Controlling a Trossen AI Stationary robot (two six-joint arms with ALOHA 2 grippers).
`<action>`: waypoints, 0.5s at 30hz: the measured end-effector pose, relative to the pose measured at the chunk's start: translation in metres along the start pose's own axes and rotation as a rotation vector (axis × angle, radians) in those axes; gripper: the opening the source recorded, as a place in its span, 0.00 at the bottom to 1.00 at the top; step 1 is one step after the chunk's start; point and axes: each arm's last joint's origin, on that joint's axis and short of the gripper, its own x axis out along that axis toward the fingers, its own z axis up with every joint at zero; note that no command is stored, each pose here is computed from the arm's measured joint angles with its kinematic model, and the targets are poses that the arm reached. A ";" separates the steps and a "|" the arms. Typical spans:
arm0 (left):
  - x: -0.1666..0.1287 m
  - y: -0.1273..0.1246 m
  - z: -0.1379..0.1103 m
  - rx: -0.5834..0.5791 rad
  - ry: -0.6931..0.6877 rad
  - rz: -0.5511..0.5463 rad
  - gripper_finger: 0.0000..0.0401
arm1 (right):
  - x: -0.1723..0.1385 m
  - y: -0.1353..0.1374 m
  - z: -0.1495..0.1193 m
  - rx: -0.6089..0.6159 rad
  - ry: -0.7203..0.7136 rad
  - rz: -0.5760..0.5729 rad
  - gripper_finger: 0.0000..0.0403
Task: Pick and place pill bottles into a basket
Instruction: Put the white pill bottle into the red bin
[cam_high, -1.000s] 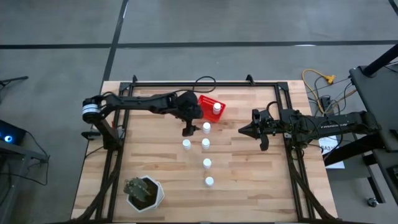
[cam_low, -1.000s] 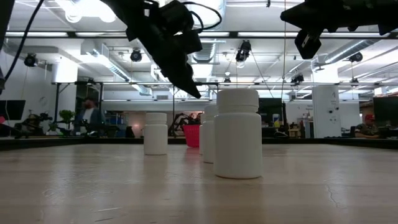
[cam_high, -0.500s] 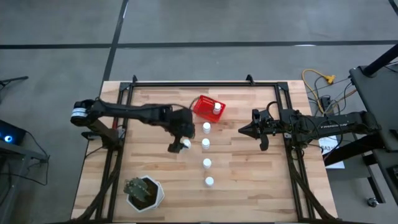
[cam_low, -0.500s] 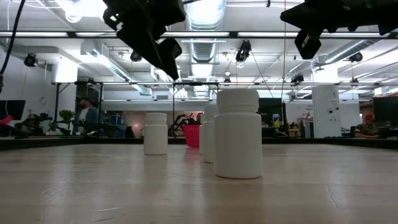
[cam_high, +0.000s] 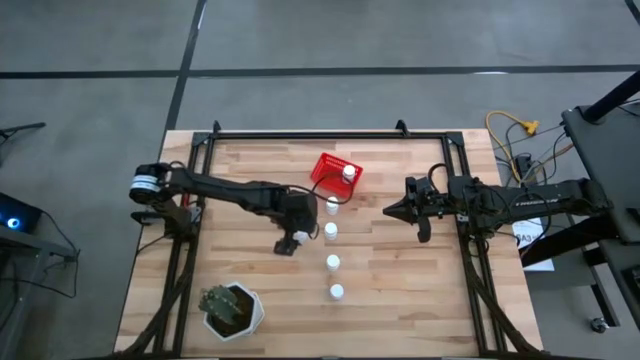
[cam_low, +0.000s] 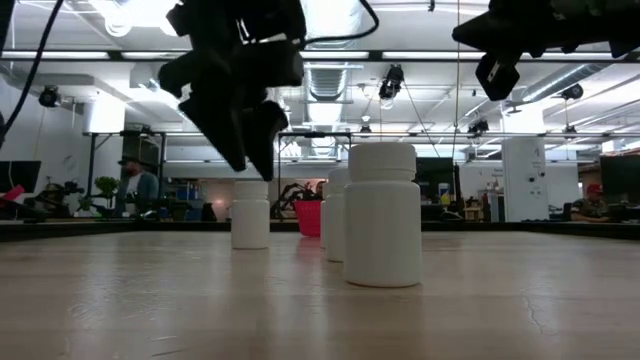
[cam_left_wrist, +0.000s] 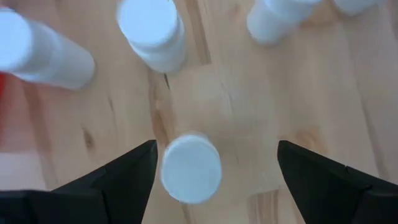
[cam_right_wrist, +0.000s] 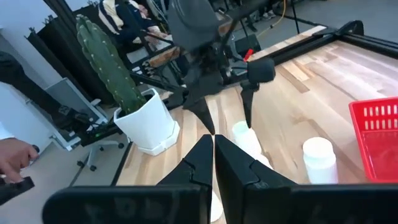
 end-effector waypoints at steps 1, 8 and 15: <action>0.003 0.000 -0.001 -0.001 0.010 -0.002 0.78 | 0.000 0.000 0.000 0.000 -0.001 0.000 0.02; 0.009 0.001 -0.005 -0.004 0.037 0.024 0.78 | -0.001 0.000 0.000 0.000 -0.002 0.004 0.02; 0.013 0.002 -0.007 -0.006 0.056 0.042 0.78 | -0.001 0.000 0.000 0.000 -0.001 0.003 0.02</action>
